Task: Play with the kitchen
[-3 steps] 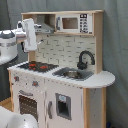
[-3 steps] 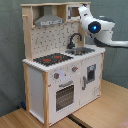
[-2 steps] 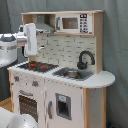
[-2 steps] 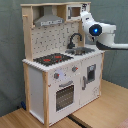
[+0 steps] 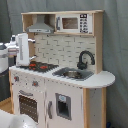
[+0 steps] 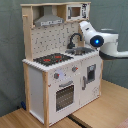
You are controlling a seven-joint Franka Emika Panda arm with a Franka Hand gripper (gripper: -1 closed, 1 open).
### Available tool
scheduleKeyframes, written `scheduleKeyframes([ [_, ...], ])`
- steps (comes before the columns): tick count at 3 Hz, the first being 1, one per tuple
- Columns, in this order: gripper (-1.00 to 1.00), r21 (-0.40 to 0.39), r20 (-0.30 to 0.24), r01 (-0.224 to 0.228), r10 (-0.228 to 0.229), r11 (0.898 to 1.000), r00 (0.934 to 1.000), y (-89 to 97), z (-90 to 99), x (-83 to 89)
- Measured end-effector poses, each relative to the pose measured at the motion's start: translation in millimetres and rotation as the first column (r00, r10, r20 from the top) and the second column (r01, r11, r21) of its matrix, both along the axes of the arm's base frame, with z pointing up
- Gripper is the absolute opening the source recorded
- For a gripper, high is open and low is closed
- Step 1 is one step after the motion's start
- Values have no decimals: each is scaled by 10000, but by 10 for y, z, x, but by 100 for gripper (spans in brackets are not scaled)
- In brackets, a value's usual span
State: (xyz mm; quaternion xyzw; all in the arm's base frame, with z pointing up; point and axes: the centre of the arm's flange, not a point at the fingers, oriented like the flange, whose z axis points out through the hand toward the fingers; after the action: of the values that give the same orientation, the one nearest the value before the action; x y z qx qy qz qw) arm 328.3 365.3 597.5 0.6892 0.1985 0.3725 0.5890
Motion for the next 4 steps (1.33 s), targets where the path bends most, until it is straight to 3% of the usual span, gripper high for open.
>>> scheduleKeyframes([
  [1,100,-783,-263,-90,70,9969,9996,232,-377,-211],
  [2,100,-2124,-460,-497,408,9759,9981,492,-759,-361],
  [3,100,-3141,-705,-1048,869,9436,9937,669,-1118,-421],
  [4,100,-3745,-936,-1676,1426,9119,9853,762,-1464,-445],
])
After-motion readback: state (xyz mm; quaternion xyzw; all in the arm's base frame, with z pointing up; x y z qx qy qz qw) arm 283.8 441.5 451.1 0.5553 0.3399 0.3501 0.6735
